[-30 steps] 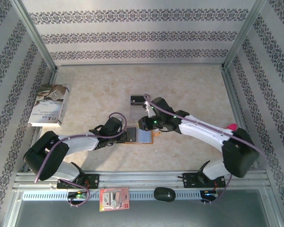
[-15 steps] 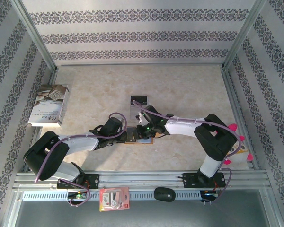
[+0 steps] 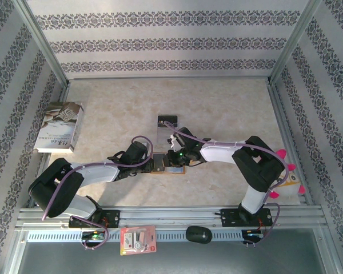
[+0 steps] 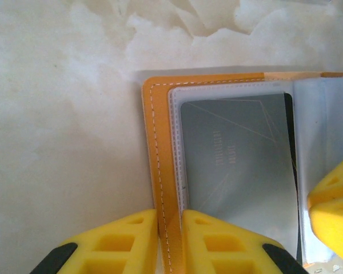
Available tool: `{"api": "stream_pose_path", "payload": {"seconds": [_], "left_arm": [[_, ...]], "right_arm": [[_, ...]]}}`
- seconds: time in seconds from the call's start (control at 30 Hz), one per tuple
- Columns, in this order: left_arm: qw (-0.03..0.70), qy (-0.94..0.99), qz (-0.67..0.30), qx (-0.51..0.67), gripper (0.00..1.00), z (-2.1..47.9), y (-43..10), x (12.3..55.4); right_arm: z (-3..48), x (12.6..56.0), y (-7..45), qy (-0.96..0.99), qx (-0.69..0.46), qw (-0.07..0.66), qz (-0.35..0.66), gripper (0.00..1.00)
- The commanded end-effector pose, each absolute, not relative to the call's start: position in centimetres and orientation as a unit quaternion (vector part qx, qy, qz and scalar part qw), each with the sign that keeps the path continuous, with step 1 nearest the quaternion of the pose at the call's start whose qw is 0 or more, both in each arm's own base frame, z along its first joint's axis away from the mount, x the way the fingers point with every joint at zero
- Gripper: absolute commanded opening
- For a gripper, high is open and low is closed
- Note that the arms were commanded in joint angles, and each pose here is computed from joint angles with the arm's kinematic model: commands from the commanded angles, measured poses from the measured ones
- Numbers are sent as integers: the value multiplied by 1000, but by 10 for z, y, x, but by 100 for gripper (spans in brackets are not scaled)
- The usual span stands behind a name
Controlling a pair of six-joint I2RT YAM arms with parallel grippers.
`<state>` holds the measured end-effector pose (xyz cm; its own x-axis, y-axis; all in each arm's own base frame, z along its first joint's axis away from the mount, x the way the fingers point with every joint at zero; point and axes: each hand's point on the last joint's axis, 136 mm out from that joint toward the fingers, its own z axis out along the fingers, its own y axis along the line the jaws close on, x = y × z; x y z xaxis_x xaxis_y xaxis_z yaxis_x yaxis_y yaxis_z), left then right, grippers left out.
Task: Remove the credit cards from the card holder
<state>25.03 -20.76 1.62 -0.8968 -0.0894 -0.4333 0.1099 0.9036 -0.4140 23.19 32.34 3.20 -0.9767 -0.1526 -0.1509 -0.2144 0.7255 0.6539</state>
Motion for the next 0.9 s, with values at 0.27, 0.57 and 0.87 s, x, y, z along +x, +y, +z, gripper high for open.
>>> {"api": "stream_pose_path", "payload": {"seconds": [0.27,0.57,0.87], "left_arm": [[125,965,-228,31,18,-18,-213,201],[120,965,-230,31,18,-20,-214,200],[119,965,-230,31,18,-20,-215,200]], "right_arm": [[24,236,326,926,-96,39,362,17],[26,235,335,918,-101,31,381,20],[27,236,336,914,-95,35,393,11]]}}
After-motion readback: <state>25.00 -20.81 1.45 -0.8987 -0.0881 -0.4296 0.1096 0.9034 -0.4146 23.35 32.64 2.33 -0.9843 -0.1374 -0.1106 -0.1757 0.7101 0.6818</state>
